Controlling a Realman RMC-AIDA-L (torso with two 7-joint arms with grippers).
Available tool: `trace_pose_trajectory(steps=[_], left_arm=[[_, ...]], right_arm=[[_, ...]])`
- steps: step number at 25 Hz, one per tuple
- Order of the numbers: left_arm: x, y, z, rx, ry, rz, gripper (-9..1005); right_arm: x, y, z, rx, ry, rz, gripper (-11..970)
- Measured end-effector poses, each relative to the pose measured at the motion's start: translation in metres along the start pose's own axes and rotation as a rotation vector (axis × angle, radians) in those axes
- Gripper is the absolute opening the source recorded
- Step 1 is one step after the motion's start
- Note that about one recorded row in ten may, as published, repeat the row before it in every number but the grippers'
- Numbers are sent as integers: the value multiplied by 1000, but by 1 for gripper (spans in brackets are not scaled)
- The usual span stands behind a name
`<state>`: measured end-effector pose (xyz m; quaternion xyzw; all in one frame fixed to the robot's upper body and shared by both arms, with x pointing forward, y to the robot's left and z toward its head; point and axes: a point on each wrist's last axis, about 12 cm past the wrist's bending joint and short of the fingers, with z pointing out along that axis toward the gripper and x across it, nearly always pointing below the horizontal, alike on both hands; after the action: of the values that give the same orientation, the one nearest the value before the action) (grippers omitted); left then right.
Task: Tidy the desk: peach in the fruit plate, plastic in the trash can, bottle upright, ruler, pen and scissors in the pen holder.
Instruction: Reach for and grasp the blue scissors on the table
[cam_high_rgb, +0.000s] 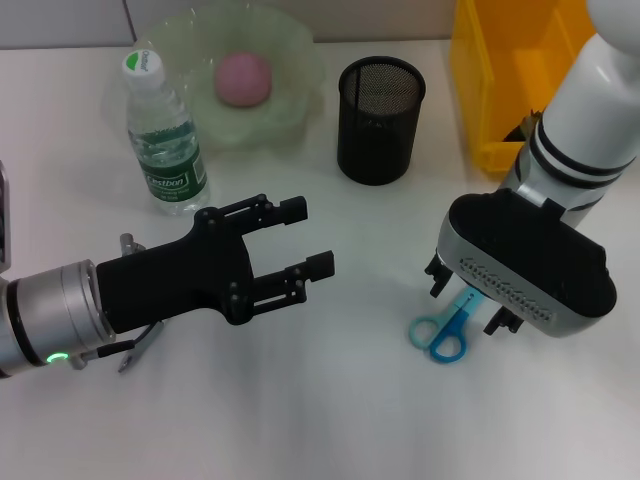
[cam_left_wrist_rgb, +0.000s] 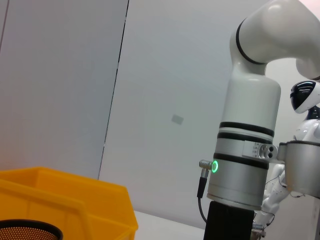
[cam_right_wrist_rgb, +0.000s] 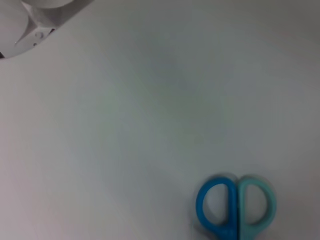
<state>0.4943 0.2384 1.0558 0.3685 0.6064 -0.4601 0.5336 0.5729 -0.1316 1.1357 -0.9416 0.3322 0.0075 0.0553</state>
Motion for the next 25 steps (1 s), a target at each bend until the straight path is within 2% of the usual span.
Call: trace_pose_trajectory(steps=[25], left_arm=[[-1, 0, -1, 1, 0, 1, 697]], right_arm=[[-3, -1, 10, -10, 17, -5, 692]])
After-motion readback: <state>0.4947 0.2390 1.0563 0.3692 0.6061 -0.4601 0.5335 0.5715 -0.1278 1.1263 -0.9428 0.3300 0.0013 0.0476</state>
